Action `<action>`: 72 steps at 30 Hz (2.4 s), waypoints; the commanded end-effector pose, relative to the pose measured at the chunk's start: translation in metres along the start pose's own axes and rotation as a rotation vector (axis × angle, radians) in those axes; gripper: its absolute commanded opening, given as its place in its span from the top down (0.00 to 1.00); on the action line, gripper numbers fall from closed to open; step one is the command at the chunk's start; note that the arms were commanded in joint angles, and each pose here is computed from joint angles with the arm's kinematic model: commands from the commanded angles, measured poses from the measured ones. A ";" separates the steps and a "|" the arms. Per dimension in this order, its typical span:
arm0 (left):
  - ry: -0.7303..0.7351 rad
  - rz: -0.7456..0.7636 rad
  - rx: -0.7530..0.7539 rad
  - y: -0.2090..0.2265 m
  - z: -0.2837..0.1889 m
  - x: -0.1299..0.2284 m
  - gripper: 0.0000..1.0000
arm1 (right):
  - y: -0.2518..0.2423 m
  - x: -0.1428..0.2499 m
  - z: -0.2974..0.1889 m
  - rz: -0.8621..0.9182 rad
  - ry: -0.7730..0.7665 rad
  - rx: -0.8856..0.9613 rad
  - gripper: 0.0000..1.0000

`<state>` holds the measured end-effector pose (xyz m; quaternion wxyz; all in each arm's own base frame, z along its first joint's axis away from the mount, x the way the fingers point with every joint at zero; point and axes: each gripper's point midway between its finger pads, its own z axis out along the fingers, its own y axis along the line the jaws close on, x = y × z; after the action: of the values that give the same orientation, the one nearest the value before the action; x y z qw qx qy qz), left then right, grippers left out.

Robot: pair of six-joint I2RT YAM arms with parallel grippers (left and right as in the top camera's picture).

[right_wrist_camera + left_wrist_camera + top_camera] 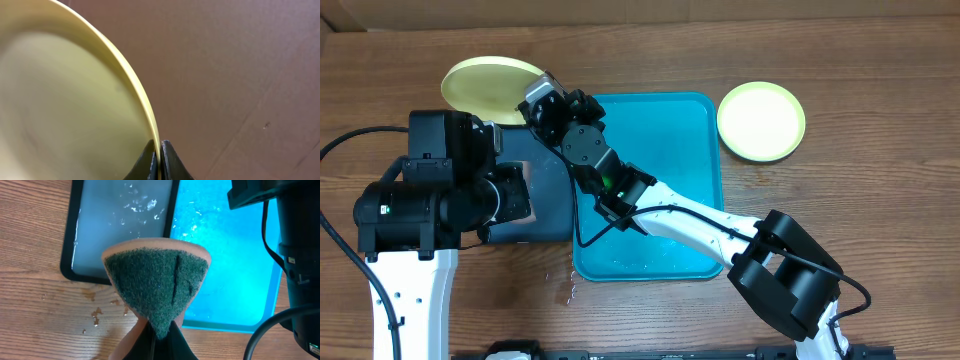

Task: Clean dirty plates on tray and stack at the side

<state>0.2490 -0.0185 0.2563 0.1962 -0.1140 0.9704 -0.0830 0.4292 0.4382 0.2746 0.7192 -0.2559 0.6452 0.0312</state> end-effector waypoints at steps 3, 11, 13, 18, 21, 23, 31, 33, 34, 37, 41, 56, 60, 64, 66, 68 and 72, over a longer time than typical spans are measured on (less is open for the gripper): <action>-0.028 0.033 0.016 -0.003 -0.007 -0.001 0.96 | -0.011 -0.017 0.000 0.032 -0.031 0.029 0.96; -0.029 0.033 0.015 -0.003 -0.007 -0.001 0.96 | -0.006 -0.006 0.001 0.109 0.012 0.013 0.96; -0.029 0.033 0.016 -0.003 -0.007 -0.001 0.96 | -0.006 -0.006 0.001 0.111 0.011 0.013 0.96; -0.028 0.033 0.015 -0.003 -0.007 -0.001 0.96 | -0.007 -0.007 0.000 0.113 0.008 0.014 0.96; -0.028 0.033 0.015 -0.003 -0.007 -0.001 0.96 | -0.006 -0.007 0.001 0.113 0.008 0.014 0.96; -0.029 0.033 0.015 -0.003 -0.007 -0.001 0.96 | -0.006 -0.007 0.000 0.112 0.009 0.014 0.96; -0.033 0.034 0.016 -0.003 -0.007 -0.002 0.96 | 0.008 0.038 -0.004 0.201 0.189 -0.024 0.96; -0.034 0.034 0.016 -0.003 -0.007 -0.002 0.96 | 0.013 0.061 -0.010 0.252 0.284 -0.028 0.96; -0.036 0.034 0.014 -0.003 -0.007 -0.003 0.96 | 0.016 0.073 -0.014 0.292 0.333 -0.030 0.96; -0.048 0.035 0.016 -0.004 -0.007 -0.005 0.96 | 0.037 0.103 -0.029 0.455 0.488 -0.086 0.96; -0.062 0.037 0.020 -0.005 -0.007 -0.009 0.96 | 0.053 0.107 -0.035 0.541 0.542 -0.176 0.96; -0.124 0.026 -0.083 0.010 0.004 -0.036 0.96 | -0.087 0.115 -0.048 0.643 0.704 -0.004 0.96; -0.102 0.023 -0.143 0.019 0.024 -0.050 0.96 | -0.136 0.146 -0.072 0.720 0.867 0.005 0.96; -0.047 0.021 -0.244 0.035 0.052 -0.059 0.96 | -0.173 0.175 -0.095 0.824 0.999 0.014 0.96; -0.010 0.022 -0.303 0.045 0.068 -0.062 0.96 | -0.192 0.190 -0.109 0.886 1.063 0.031 0.96; 0.029 0.025 -0.338 0.051 0.086 -0.065 0.96 | -0.212 0.202 -0.121 0.930 1.109 0.071 0.96; 0.098 0.034 -0.372 0.058 0.127 -0.069 0.96 | -0.253 0.226 -0.148 0.992 1.184 0.180 0.96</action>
<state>0.3435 0.0306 0.1682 0.1401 -0.1380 0.9784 0.0639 0.4239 0.1034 0.1230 0.1690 0.1335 0.9682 0.1277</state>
